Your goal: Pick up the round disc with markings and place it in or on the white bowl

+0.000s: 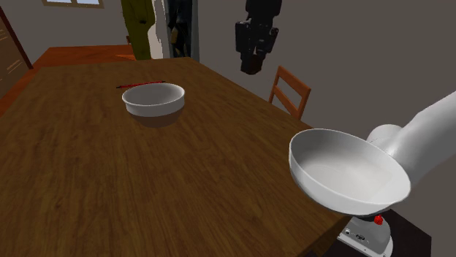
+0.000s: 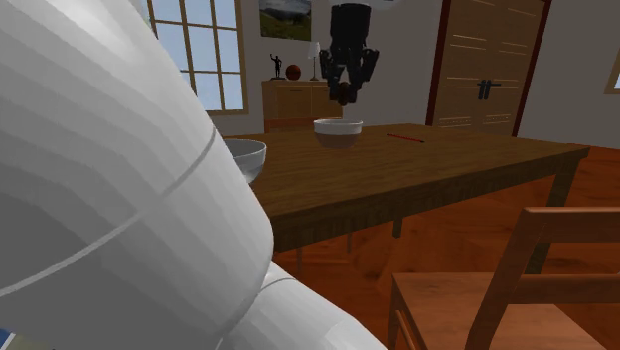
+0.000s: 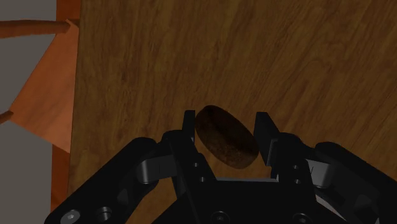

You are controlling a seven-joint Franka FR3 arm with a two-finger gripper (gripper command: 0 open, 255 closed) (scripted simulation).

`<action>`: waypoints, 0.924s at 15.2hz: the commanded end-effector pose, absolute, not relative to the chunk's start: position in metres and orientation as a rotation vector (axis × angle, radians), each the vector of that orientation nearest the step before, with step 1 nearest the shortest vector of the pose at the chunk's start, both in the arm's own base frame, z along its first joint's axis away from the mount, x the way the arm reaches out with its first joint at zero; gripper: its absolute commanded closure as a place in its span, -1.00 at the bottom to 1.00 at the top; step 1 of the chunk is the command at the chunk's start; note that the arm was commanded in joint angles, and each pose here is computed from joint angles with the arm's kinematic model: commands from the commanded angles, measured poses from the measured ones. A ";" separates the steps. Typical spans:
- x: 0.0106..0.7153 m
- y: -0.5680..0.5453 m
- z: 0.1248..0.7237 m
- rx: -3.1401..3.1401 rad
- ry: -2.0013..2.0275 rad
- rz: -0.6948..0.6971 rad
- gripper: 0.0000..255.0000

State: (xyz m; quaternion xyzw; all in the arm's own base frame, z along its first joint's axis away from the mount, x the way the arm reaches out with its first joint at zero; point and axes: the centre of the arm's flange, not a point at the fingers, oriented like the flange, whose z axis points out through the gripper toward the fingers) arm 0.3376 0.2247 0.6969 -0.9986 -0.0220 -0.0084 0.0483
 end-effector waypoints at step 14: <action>0.144 0.268 0.696 -3.045 -0.066 -0.025 1.00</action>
